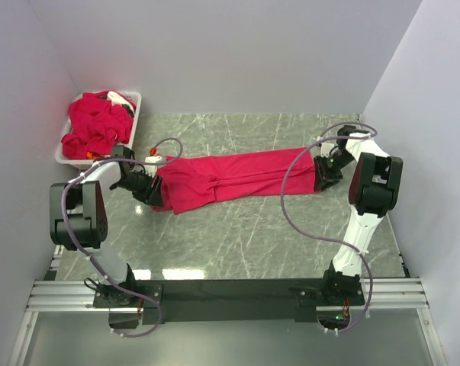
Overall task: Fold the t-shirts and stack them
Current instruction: Fold the tshirt
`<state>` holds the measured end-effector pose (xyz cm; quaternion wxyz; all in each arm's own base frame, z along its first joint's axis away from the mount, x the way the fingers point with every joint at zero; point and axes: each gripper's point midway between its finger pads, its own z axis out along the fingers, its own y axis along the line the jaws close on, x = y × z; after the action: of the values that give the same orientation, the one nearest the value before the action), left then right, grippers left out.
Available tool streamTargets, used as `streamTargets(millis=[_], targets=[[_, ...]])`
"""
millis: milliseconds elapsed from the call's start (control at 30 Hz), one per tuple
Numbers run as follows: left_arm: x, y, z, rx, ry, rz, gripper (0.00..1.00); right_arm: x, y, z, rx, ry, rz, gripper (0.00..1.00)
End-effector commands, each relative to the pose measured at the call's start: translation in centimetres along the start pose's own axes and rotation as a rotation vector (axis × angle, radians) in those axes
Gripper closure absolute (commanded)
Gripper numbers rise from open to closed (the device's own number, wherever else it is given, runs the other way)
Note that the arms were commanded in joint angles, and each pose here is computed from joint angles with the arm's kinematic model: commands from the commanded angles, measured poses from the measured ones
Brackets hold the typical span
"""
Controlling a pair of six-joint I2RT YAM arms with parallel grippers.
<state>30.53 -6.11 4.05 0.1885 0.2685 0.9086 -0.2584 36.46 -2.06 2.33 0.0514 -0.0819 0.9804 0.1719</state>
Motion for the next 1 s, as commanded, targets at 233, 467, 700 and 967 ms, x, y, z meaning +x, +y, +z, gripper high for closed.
streamTargets(millis=[233, 467, 700, 967], targets=[[-0.7, -0.5, -0.4, 0.021, -0.019, 0.012, 0.74, -1.7, 0.5, -1.9, -0.012, -0.06, -0.011, 0.76], [-0.7, -0.5, -0.4, 0.021, -0.018, 0.008, 0.77, -2.3, 0.5, -2.2, -0.014, -0.064, -0.003, 0.66], [-0.9, -0.3, -0.2, 0.023, -0.018, 0.004, 0.74, -2.2, -0.4, -1.3, 0.017, -0.044, 0.025, 0.62], [-0.9, -0.2, -0.2, 0.023, -0.013, 0.005, 0.86, -2.5, -0.5, -1.5, 0.023, -0.046, 0.025, 0.99]])
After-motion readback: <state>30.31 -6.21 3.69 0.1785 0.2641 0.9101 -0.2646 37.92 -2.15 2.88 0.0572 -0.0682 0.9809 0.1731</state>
